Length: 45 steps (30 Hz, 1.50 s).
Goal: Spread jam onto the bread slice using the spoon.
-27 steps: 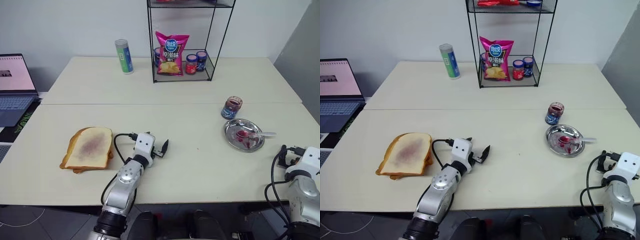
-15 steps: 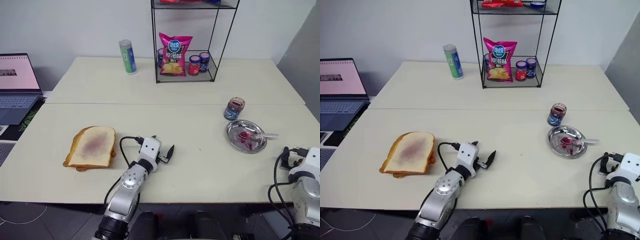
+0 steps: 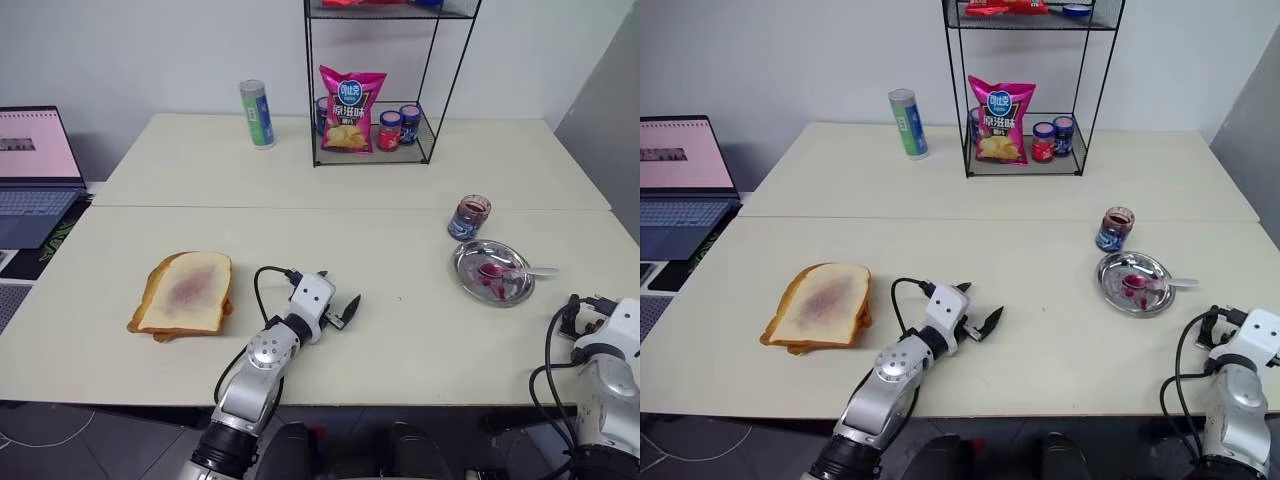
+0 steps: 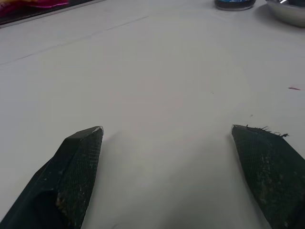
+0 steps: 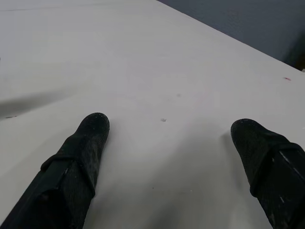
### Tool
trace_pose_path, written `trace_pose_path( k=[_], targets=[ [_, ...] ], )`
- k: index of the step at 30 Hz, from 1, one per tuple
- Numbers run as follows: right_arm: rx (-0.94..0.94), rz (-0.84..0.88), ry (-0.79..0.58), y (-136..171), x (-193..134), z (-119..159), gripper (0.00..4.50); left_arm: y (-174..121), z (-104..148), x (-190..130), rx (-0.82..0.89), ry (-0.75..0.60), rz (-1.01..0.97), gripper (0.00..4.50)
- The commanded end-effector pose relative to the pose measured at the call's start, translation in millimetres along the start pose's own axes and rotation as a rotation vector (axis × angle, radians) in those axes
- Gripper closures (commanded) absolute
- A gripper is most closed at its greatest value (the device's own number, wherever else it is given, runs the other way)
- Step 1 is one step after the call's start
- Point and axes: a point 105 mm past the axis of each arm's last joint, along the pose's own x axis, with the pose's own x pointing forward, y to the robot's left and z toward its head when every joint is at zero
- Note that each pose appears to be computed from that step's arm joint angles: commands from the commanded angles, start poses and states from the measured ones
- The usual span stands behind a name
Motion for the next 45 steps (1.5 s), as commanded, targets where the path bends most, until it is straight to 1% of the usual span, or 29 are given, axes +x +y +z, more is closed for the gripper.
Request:
trace_pose_path(
  k=[1, 4, 7, 10, 11, 12, 14, 16, 18, 19, 20, 21, 22, 23, 24, 25, 27, 29, 30, 32, 36, 39, 41, 45],
  targets=[
    [-0.012, 0.016, 0.03, 6, 1, -8, 0.03, -25, -14, -9, 0.022, 0.056, -0.133, 0.0],
    [0.001, -0.003, 0.028, 2, 4, -7, 0.03, -31, -19, -15, 0.006, 0.08, -0.173, 0.0],
    [0.001, -0.014, 0.025, 2, 4, -6, 0.03, -33, -20, -19, 0.013, 0.087, -0.199, 0.0],
    [-0.015, -0.017, -0.01, 4, 5, 4, 0.03, -28, -16, -19, 0.019, 0.078, -0.186, 0.0],
    [-0.002, -0.044, -0.031, 0, 6, 13, 0.03, -26, -9, -18, 0.015, 0.054, -0.168, 0.0],
    [0.001, -0.061, -0.06, -2, 5, 25, 0.03, -22, -1, -17, 0.027, 0.023, -0.147, 0.0],
    [-0.025, -0.034, -0.151, 3, 2, 60, 0.03, -13, 23, -17, 0.043, -0.05, -0.103, 0.0],
    [-0.048, 0.037, -0.256, 18, -6, 100, 0.03, -1, 47, -23, 0.034, -0.118, -0.055, 0.0],
    [-0.046, 0.153, -0.361, 43, -16, 144, 0.03, 11, 67, -32, 0.063, -0.158, -0.012, 0.0],
    [-0.039, 0.196, -0.391, 51, -20, 158, 0.03, 15, 73, -35, 0.079, -0.165, -0.002, 0.0],
    [-0.004, 0.359, -0.449, 83, -29, 187, 0.03, 37, 87, -40, 0.101, -0.178, 0.067, 0.0],
    [0.011, 0.475, -0.485, 104, -38, 206, 0.03, 52, 97, -44, 0.112, -0.187, 0.116, 0.0],
    [0.032, 0.649, -0.499, 135, -52, 223, 0.03, 75, 112, -49, 0.141, -0.187, 0.174, 0.0],
    [0.04, 0.765, -0.502, 154, -63, 232, 0.03, 89, 123, -53, 0.158, -0.186, 0.211, 0.0],
    [0.036, 0.87, -0.486, 170, -72, 234, 0.03, 98, 129, -56, 0.154, -0.172, 0.216, 0.0],
    [0.031, 0.938, -0.473, 180, -79, 234, 0.03, 104, 133, -58, 0.148, -0.162, 0.217, 0.0],
    [0.008, 1.081, -0.428, 197, -94, 225, 0.03, 113, 132, -70, 0.139, -0.112, 0.193, 0.0],
    [-0.012, 1.164, -0.4, 205, -104, 219, 0.03, 120, 131, -79, 0.147, -0.08, 0.188, 0.0],
    [-0.028, 1.293, -0.348, 214, -117, 208, 0.03, 134, 130, -93, 0.113, -0.047, 0.201, 0.0],
    [-0.068, 1.491, -0.262, 226, -139, 190, 0.03, 156, 126, -118, 0.049, 0.008, 0.223, 0.0],
    [-0.135, 1.726, -0.166, 233, -165, 172, 0.03, 175, 114, -155, -0.038, 0.094, 0.232, 0.0],
    [-0.225, 1.952, -0.076, 238, -191, 151, 0.03, 186, 94, -197, -0.255, 0.114, 0.238, 0.0],
    [-0.25, 2.023, -0.041, 238, -198, 143, 0.03, 186, 87, -211, -0.343, 0.124, 0.232, 0.0],
    [-0.258, 2.069, -0.013, 240, -203, 136, 0.03, 180, 75, -226, -0.394, 0.186, 0.205, 0.0]
  ],
)
